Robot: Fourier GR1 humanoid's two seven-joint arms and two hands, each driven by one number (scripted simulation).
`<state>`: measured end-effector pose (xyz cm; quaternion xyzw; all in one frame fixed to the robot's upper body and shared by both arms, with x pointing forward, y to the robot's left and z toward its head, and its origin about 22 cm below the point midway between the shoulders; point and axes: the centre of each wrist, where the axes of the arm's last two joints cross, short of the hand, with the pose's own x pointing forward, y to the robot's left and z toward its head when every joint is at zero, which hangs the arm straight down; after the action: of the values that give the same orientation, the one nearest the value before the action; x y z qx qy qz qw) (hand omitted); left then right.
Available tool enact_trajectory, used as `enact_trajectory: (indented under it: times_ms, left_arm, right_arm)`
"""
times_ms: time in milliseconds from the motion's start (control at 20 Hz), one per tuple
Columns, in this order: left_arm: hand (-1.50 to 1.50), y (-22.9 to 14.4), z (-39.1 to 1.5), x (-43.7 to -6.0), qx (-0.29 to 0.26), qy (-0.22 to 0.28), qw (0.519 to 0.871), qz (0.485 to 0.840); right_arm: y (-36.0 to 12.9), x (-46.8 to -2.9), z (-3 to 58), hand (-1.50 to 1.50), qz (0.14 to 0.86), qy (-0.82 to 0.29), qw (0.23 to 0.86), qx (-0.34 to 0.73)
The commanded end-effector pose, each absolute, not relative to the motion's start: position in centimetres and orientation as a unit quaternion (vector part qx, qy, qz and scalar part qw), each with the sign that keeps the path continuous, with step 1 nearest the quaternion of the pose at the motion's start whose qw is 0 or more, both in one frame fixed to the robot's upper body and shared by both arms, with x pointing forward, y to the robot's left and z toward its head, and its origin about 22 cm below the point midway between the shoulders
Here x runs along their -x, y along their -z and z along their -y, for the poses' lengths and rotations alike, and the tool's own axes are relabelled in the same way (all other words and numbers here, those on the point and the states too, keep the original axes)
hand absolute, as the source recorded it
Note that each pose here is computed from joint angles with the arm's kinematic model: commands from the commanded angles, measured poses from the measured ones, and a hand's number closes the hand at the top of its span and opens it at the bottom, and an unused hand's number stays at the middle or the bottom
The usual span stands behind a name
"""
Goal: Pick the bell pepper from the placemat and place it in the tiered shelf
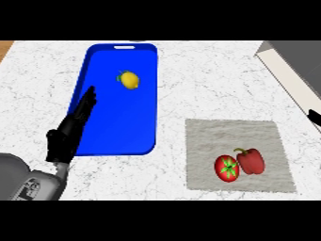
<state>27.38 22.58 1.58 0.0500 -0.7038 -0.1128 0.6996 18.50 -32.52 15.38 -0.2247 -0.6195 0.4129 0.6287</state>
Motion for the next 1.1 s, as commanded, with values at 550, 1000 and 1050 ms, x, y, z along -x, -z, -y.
enact_trajectory:
  times_ms: [550,1000,1050]
  left_arm:
    - [0.0,-0.9,-22.5,-28.4,-0.062,0.123,0.697,0.704]
    - [0.0,-2.1,-22.6,-29.7,-0.052,0.115,0.691,0.712]
    - [0.0,-0.6,-23.4,-28.6,-0.048,0.117,0.699,0.704]
  right_arm:
    - [-16.0,-16.1,27.1,-1.5,0.613,-0.399,0.625,0.271]
    - [-13.1,-17.5,27.3,-1.5,0.61,-0.399,0.635,0.256]
    - [-12.6,-16.5,25.7,-1.5,0.609,-0.401,0.633,0.258]
